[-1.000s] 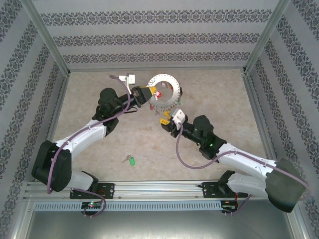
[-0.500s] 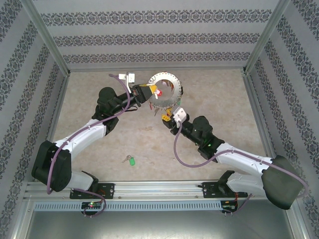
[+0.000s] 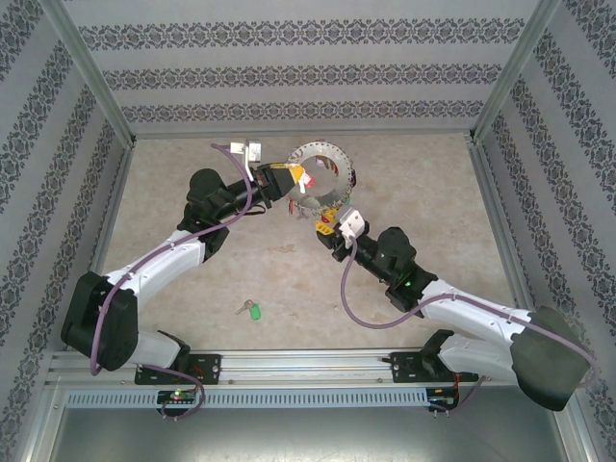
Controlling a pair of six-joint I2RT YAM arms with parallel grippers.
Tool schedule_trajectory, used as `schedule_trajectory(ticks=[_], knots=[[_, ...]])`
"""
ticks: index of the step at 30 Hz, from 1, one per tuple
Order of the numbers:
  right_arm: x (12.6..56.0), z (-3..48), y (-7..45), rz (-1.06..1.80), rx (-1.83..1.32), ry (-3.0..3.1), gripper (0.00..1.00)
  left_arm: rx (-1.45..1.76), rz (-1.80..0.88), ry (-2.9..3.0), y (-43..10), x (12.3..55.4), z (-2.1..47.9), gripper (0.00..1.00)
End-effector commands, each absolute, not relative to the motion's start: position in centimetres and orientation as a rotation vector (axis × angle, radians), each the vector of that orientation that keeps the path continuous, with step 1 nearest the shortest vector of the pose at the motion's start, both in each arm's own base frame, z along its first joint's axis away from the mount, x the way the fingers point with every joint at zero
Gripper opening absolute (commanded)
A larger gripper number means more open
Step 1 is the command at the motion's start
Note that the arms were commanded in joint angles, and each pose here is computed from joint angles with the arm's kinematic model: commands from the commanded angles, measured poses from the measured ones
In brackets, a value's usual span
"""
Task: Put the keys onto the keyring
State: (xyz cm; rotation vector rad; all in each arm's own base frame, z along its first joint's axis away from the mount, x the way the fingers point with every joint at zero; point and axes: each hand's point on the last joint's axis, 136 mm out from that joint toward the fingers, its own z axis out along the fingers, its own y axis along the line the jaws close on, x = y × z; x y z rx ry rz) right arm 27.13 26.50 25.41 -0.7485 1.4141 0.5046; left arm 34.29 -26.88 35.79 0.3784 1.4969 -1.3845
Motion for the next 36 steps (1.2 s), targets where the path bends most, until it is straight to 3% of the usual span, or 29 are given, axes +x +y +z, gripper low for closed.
schedule_trajectory(ticks=[1,15,29,36], knots=[[26.9,26.2,25.9,0.502,-0.716,1.379,0.29,0.519,-1.357,1.282,-27.2,32.1,40.6,0.04],[26.3,25.7,25.7,0.505,-0.735,1.379,0.30,0.583,-1.276,1.251,-27.1,31.3,40.5,0.01],[25.7,26.2,24.9,0.491,-0.731,1.370,0.18,0.609,-1.240,1.259,-26.8,30.4,40.5,0.01],[25.1,26.9,25.2,0.520,-0.749,1.353,0.19,0.620,-1.226,1.282,-26.9,30.4,40.0,0.01]])
